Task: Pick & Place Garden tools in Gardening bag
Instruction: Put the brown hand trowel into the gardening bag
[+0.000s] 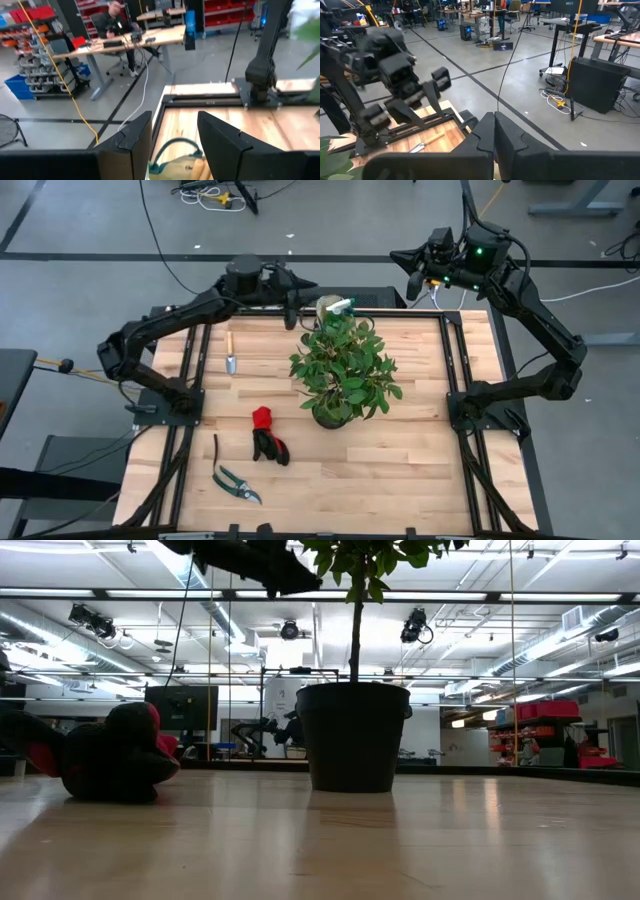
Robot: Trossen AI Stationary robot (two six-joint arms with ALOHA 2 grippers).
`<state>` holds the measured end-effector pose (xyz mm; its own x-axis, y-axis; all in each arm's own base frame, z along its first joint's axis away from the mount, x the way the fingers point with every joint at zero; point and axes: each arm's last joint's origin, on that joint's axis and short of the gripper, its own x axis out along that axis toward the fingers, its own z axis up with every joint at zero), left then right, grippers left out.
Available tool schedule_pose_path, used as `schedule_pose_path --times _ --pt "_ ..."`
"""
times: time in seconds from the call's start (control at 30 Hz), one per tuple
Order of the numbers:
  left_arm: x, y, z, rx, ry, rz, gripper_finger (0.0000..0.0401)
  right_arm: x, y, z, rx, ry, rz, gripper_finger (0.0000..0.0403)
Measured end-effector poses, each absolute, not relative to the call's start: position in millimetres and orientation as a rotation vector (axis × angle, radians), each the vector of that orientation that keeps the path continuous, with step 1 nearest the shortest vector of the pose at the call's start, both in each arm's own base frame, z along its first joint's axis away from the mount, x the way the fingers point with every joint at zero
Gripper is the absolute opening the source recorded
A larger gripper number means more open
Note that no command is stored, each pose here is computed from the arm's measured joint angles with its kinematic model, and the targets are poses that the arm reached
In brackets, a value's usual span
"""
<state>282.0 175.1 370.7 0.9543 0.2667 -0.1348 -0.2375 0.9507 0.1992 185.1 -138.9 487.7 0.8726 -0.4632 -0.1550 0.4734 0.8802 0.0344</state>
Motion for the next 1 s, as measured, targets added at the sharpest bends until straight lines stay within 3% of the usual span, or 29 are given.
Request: schedule_pose_path --times 0.2,0.7,1.0 --pt "261.5 166.2 387.7 0.111 0.149 0.332 0.0167 182.1 -136.5 489.8 0.042 0.142 -0.489 0.0036" --pt "207.2 153.8 394.4 -0.044 0.344 0.525 0.0167 181.3 -135.7 484.6 0.012 0.205 -0.475 0.0168" --pt "186.3 162.2 372.5 -0.286 0.542 0.638 0.0167 180.8 -133.6 478.5 0.021 0.266 -0.423 0.0194"
